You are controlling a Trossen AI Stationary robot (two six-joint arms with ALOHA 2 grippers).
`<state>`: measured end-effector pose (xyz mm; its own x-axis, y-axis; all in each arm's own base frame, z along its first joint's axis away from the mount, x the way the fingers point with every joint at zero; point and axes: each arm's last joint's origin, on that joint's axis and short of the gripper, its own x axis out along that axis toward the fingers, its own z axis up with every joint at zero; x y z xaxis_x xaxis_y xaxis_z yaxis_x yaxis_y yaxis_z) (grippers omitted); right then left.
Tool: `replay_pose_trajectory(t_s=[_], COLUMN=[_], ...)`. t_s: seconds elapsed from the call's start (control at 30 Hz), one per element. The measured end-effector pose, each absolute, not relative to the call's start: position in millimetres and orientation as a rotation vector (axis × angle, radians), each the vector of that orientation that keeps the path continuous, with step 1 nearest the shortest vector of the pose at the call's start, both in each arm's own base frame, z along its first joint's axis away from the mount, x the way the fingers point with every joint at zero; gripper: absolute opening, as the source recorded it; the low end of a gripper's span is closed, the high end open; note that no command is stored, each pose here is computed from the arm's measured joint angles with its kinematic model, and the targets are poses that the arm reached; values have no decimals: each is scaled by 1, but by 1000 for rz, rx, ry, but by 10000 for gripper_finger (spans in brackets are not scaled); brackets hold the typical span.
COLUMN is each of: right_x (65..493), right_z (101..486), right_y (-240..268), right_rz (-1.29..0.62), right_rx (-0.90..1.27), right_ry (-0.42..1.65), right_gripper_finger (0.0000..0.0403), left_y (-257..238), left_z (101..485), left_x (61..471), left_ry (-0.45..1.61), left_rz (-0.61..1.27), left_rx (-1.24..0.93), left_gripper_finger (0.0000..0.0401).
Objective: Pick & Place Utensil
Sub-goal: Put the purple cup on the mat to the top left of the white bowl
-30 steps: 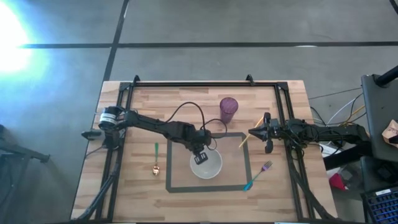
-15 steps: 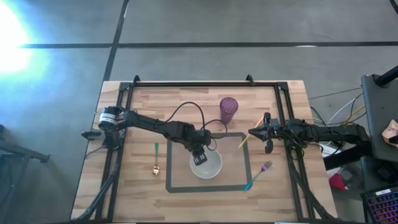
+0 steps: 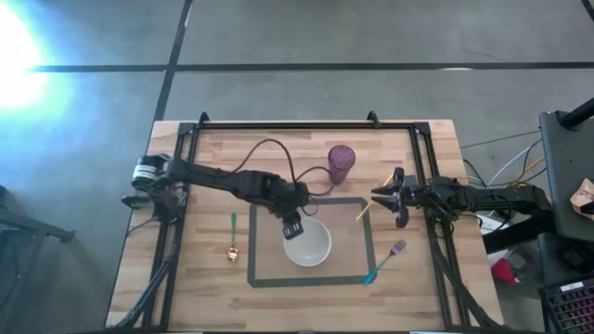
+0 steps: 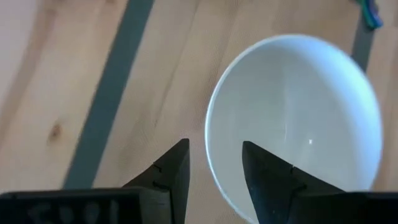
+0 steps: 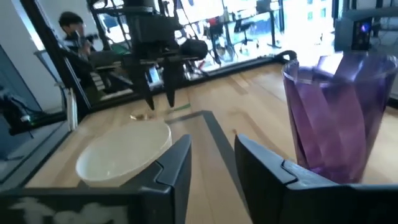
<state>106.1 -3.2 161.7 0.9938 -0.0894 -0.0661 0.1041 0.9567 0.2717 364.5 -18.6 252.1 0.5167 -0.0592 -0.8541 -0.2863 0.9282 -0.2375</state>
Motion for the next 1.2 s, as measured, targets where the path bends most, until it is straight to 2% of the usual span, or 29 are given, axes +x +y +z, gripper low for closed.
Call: replay_pose_trajectory(t_s=[0.27, 0.43, 0.6, 0.9, 1.2], right_x=[106, 104, 100, 93, 105], right_z=[175, 194, 221, 269, 307], right_y=[-4, -5, -6, -12, -17], right_rz=[-113, -151, -173, -401, -586], right_rx=[281, 283, 274, 263, 304], right_ry=[-74, -111, -78, 66, 222], right_gripper_finger=[148, 159, 162, 162, 162], left_y=[-14, -11, -9, -9, -12], left_z=[290, 301, 292, 271, 253], left_x=[343, 326, 309, 283, 272], left_ry=[927, 862, 774, 571, 542], left_rz=[121, 176, 198, 165, 135], left_rx=[-295, -248, -255, -280, -229], left_gripper_finger=[138, 138, 138, 138, 138])
